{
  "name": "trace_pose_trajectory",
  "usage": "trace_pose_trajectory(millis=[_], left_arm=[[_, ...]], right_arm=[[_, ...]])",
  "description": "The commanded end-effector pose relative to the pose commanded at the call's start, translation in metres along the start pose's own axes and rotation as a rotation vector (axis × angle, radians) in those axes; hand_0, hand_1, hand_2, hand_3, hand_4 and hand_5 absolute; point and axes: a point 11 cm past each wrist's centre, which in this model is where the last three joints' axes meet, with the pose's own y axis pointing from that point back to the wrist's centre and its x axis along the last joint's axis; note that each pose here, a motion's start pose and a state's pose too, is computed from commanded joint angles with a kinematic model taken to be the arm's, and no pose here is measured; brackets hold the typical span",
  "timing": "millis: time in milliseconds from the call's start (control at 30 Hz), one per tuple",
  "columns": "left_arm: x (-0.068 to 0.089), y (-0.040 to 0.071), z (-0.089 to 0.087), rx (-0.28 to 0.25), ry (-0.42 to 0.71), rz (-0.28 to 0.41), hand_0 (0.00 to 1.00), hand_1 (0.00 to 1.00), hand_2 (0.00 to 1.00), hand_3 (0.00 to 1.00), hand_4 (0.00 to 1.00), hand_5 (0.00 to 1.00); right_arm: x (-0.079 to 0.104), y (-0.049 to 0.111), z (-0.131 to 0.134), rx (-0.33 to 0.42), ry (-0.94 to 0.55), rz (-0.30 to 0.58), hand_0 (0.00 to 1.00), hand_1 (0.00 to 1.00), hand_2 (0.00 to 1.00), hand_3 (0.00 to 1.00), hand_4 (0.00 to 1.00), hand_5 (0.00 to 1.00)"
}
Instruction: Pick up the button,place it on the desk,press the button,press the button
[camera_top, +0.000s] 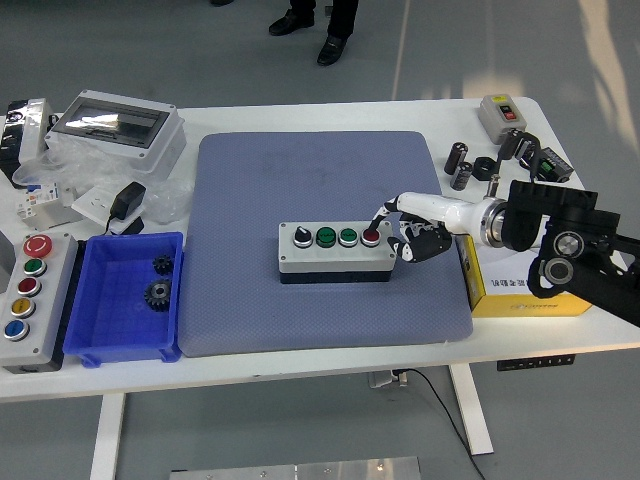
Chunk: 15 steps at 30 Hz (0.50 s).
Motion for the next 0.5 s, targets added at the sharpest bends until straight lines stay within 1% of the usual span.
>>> trace_pose_trajectory(millis=[500], left_arm=[[0.0,0.0,0.001,-0.012,0.001,-0.006,0.614,0.578,0.554,0.601,0.559,0.254]], right_arm=[[-0.009,-0.01,0.013,-0.034,-0.007,-0.001,0.002,0.077,0.19,0.744,0.3,0.002]])
